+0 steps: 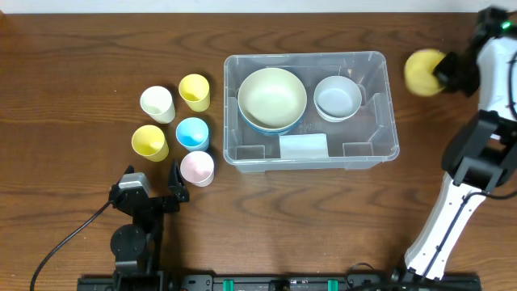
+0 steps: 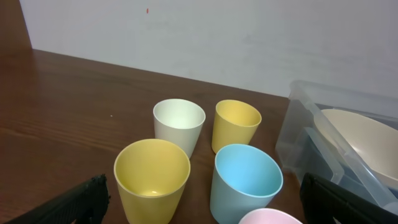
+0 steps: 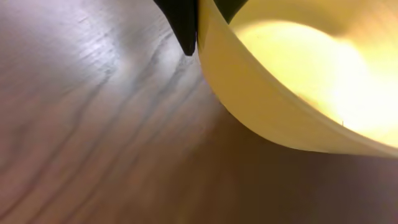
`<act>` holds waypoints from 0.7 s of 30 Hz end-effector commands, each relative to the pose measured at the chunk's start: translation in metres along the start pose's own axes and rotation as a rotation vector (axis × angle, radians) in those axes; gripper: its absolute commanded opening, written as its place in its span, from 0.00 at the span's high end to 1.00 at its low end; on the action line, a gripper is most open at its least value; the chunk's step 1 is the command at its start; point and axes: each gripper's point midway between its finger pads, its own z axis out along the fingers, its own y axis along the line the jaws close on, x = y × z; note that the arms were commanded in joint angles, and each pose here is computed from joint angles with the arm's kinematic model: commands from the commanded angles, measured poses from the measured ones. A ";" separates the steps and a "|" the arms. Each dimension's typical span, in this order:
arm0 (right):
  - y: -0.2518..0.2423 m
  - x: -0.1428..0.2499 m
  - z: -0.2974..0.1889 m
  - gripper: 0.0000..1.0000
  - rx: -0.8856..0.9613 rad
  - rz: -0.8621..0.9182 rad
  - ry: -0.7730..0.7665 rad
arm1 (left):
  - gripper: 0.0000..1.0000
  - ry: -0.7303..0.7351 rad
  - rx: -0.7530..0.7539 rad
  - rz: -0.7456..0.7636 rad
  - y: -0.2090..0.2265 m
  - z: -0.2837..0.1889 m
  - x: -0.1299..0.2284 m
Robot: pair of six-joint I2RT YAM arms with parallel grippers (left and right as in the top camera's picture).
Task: Pack container
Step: 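Move the right gripper to the yellow bowl and grasp its rim, then carry the yellow bowl and lower it onto the grey bowl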
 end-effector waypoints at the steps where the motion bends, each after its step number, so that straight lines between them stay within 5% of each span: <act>1: 0.054 -0.008 -0.122 0.99 -0.282 -0.122 -0.166 | 0.02 0.044 -0.036 0.008 0.008 0.001 0.015; 4: 0.098 0.020 -0.195 0.99 -0.471 -0.278 -0.234 | 0.02 0.044 -0.036 0.008 0.008 0.001 0.015; 9: 0.143 0.079 -0.248 0.97 -0.496 -0.506 -0.323 | 0.02 0.044 -0.036 0.008 0.008 0.001 0.015; 16: 0.173 0.154 -0.196 0.97 -0.293 -0.663 -0.184 | 0.02 0.044 -0.036 0.008 0.008 0.001 0.015; 21: 0.168 0.170 -0.145 0.98 -0.161 -0.635 -0.097 | 0.02 0.044 -0.036 0.008 0.008 0.001 0.015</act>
